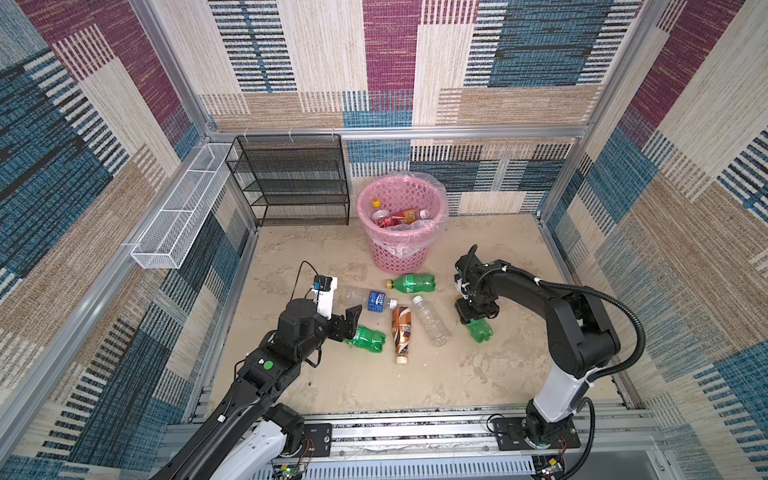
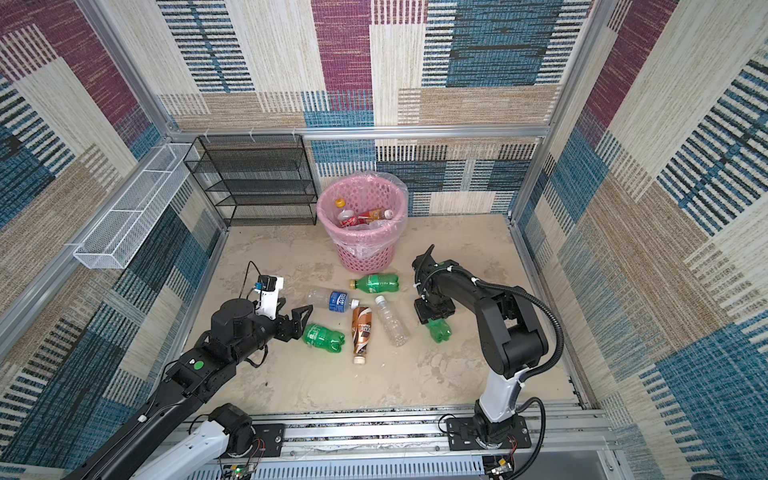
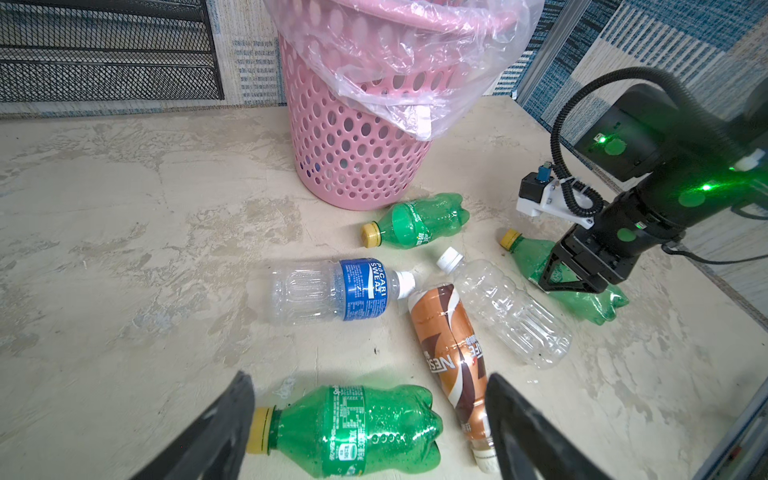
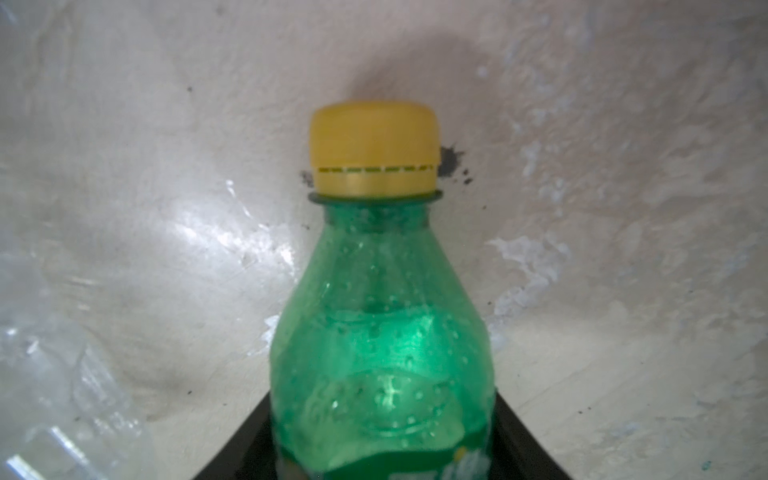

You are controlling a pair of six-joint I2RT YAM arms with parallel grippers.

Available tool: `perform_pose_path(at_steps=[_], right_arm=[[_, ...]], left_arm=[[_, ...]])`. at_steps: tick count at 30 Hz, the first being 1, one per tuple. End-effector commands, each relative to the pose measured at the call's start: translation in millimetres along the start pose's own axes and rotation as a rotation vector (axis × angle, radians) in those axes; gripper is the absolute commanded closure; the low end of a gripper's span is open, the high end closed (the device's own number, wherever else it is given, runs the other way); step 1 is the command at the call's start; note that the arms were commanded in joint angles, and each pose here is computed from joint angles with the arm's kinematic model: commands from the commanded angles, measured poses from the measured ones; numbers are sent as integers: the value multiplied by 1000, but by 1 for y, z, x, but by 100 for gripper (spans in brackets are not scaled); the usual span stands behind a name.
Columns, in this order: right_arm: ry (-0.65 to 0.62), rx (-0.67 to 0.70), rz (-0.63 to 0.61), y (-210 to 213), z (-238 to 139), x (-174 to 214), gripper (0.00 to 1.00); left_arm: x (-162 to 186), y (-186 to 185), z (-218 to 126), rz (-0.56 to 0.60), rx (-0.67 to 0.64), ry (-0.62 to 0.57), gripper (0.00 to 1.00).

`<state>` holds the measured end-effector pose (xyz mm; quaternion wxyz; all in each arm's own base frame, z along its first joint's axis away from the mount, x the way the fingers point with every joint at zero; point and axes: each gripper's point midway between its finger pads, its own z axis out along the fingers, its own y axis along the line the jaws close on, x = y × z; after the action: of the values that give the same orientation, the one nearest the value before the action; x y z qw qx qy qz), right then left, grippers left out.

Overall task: Throw the plastic bottles in the bin
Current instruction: 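Lift the green soda bottle with the right gripper and drop it into the bin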

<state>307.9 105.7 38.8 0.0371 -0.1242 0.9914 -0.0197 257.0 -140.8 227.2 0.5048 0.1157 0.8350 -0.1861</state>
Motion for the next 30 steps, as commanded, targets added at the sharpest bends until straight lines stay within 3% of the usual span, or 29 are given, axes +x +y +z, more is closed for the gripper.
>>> perform_pose_path(at_steps=[1, 14, 23, 27, 30], right_arm=[[-118, 12, 147, -4, -10, -22, 39], [-319, -132, 288, 8, -34, -14, 44], [-509, -230, 335, 12, -77, -14, 45], [-708, -331, 314, 21, -143, -42, 45], [-962, -418, 240, 30, -255, -88, 45]], left_arm=[[-4, -1, 1, 23, 6, -18, 13], [-4, -2, 5, 14, 13, -7, 13], [-4, -2, 5, 3, 10, -2, 13], [-5, -2, 5, -3, 11, 1, 14], [-10, -3, 5, -5, 7, -4, 14]])
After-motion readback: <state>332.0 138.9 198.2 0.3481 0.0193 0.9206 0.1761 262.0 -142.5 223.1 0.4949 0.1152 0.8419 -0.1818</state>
